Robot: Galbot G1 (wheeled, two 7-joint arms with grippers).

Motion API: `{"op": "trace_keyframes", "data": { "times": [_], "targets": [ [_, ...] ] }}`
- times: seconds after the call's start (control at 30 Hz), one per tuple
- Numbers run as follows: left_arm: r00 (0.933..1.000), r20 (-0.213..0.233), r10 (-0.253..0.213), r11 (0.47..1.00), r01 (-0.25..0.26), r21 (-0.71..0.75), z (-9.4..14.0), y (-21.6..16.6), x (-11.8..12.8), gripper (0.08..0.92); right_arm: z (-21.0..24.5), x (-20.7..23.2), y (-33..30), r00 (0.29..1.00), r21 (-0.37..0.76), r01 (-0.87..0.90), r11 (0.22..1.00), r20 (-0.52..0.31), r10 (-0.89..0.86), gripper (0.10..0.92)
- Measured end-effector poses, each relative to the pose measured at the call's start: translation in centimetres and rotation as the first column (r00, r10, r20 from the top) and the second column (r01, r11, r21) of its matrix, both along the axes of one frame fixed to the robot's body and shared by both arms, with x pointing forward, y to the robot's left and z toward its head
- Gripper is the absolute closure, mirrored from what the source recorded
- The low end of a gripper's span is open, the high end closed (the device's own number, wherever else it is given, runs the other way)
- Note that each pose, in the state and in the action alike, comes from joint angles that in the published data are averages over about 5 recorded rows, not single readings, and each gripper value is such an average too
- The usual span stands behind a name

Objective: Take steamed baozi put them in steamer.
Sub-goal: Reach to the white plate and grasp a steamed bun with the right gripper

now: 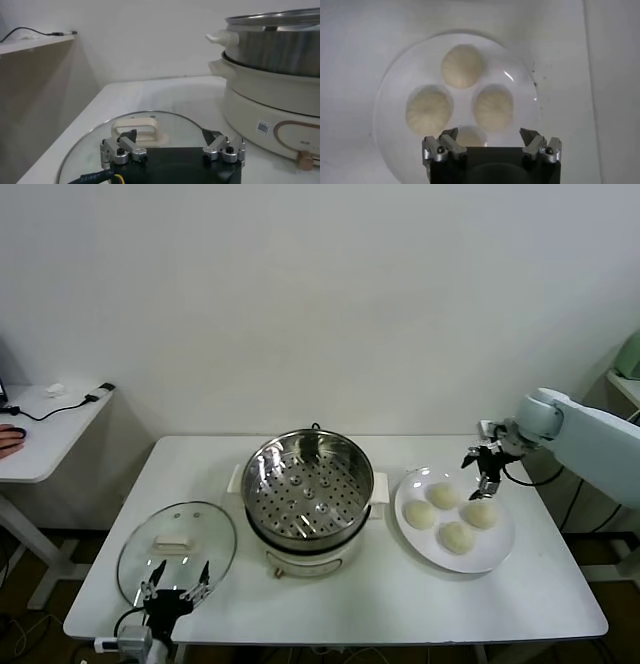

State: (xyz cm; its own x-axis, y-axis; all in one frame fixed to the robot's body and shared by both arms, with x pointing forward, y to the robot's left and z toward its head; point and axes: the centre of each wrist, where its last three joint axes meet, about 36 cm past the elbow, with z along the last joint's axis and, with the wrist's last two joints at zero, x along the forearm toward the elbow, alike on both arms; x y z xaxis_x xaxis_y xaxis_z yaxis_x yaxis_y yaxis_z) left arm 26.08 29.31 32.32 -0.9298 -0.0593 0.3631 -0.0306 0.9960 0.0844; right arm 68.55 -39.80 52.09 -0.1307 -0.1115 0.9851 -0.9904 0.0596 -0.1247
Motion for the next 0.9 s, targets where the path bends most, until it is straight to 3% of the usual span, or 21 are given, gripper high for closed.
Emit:
{"op": "trace_keyframes", "data": {
  "times": [0.7,0.9],
  "targets": [
    [1.0000,0.000,-0.007,1.000,0.007,-0.004,-0.4,-0.4,-0.6,0.177,-6.1,3.1,3.6,0.999,-0.038,0.037,0.999,-0.018,-0.038,0.200],
    [0.9999,0.005,-0.014,1.000,0.014,0.001,-0.4,-0.6,-0.8,0.177,-6.8,3.2,3.9,0.999,-0.044,0.051,0.998,-0.014,-0.052,0.304]
  ]
}}
